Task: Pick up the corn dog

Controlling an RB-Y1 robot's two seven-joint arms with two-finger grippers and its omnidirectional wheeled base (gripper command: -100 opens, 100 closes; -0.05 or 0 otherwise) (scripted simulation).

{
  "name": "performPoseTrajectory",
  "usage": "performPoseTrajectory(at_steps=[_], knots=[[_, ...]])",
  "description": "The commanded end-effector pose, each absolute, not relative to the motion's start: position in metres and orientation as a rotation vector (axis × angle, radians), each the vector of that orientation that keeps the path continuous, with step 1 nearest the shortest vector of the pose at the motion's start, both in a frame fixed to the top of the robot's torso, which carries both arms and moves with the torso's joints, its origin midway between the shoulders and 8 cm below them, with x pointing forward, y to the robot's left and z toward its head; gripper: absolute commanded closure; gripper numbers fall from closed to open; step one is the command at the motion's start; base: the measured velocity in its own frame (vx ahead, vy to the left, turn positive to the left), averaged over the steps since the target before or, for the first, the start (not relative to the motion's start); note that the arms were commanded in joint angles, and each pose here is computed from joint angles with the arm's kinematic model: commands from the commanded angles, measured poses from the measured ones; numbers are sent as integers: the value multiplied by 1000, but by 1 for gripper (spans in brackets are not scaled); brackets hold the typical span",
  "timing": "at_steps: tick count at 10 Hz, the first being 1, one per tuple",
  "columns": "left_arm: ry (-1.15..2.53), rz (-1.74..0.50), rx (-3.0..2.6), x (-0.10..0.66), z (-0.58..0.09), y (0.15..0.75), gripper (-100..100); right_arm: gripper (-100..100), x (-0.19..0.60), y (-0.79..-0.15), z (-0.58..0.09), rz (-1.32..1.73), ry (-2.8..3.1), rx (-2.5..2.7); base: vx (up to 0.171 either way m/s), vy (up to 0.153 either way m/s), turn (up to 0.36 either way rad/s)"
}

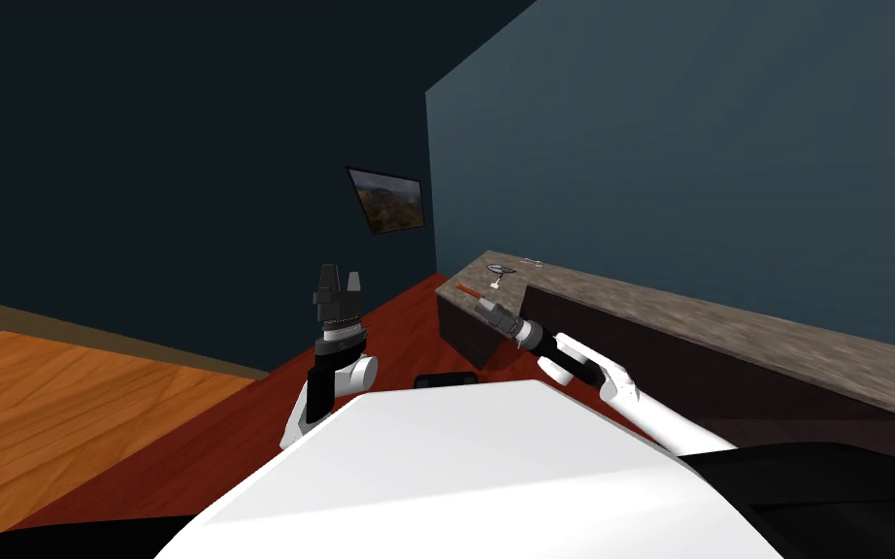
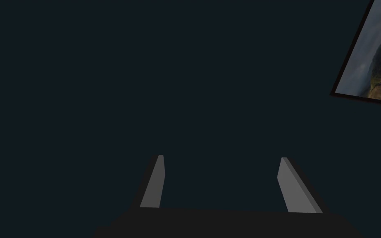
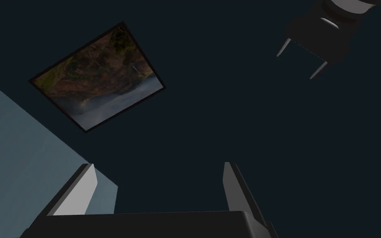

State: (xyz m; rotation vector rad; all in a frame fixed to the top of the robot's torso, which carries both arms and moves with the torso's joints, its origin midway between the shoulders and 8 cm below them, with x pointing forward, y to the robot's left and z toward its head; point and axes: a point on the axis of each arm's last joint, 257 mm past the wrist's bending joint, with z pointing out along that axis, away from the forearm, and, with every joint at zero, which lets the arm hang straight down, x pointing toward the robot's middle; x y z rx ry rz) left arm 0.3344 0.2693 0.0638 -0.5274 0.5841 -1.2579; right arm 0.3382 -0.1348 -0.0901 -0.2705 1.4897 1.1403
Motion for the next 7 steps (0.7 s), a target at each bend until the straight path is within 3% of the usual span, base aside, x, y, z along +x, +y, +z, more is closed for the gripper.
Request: performPoseTrajectory(at_steps=[1,7], knots=[[584,-1258,-527,334,64,269,0,-100,340,-142,-112,1101,1559,-302,57,28,146],[584,-1258,-527,334,64,269,0,-100,337,-176,-166,963,1751,-433,62,36,89]])
